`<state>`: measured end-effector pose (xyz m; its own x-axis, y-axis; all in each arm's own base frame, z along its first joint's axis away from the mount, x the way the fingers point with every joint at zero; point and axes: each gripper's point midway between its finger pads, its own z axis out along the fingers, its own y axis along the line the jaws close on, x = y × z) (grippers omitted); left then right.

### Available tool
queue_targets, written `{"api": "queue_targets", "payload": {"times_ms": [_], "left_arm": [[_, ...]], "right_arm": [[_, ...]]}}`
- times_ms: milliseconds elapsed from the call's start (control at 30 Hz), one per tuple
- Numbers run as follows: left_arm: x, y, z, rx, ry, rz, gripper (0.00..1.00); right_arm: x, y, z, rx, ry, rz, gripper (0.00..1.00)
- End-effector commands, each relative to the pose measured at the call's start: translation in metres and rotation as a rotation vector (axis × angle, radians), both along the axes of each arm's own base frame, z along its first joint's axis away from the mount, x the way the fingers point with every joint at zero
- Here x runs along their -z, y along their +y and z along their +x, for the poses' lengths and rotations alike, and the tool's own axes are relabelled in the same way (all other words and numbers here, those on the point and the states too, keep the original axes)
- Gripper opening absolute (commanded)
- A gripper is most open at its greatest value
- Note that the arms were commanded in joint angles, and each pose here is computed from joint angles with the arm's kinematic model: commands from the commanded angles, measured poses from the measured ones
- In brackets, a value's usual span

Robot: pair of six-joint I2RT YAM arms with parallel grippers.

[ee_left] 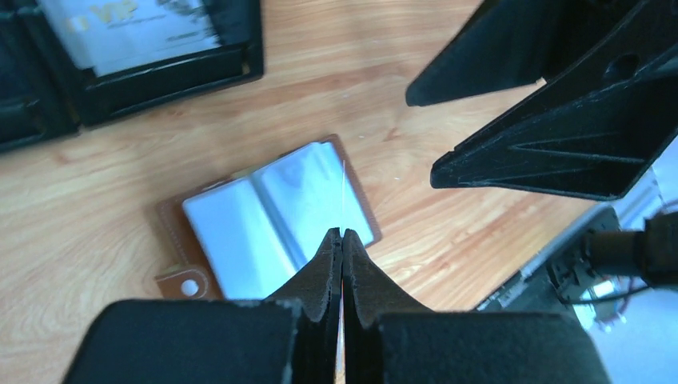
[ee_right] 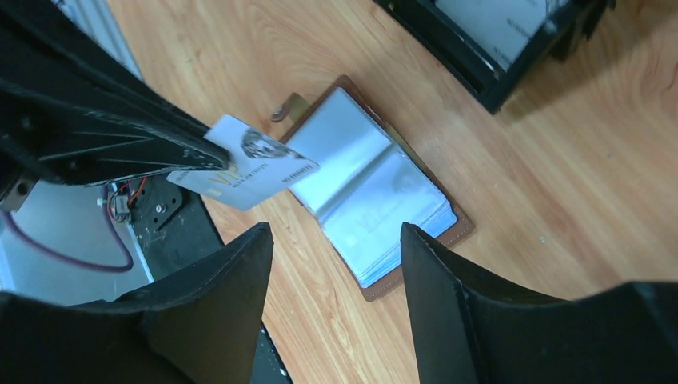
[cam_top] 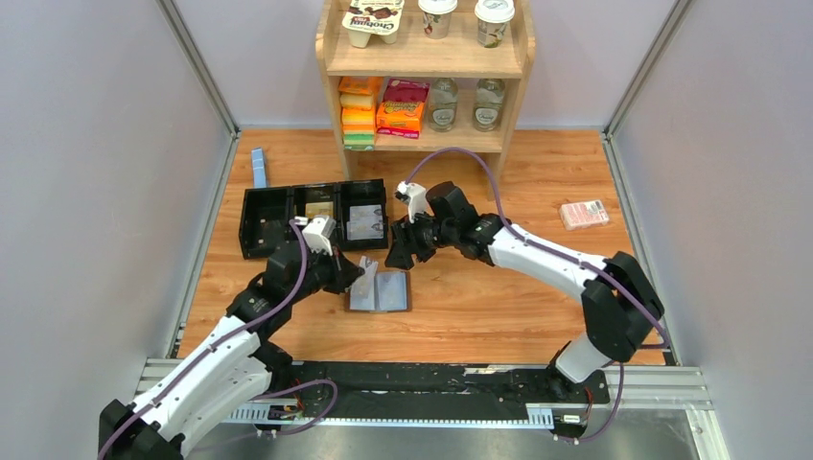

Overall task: Take the credit cards out of the card holder
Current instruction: Place the credit card in the storage box.

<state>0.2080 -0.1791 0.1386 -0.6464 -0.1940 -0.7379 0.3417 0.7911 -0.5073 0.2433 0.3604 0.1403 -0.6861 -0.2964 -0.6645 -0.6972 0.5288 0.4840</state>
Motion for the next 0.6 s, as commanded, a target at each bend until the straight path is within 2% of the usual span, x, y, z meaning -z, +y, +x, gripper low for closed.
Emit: {"api": "queue_targets", "payload": {"times_ms": [0,200,433,500,567], "left_arm": [[-0.045,-0.022,-0.008,0.196,-0.136,-0.048,0.0],[-0.085,-0.049,-0.026,0.402,-0.223,-0.155,0.0],[-0.112,-0.065,-0.038,0.574,-0.287,-0.191,0.0],[-0.117,-0.068,-0.041,0.621,-0.303,-0.19,0.0],[-0.118,-0.07,-0.042,0.654,-0.304,-0.174,0.0]], "right_arm": [[-0.051,-0.004,-0.006,-0.142,-0.204,0.074,0.63],[-0.097,-0.015,-0.03,-0.281,-0.341,0.162,0.63],[-0.105,-0.013,-0.053,-0.421,-0.29,0.193,0.6],[-0.103,-0.012,-0.057,-0.445,-0.266,0.202,0.56],[-0.103,-0.01,-0.062,-0.473,-0.247,0.222,0.38]]}}
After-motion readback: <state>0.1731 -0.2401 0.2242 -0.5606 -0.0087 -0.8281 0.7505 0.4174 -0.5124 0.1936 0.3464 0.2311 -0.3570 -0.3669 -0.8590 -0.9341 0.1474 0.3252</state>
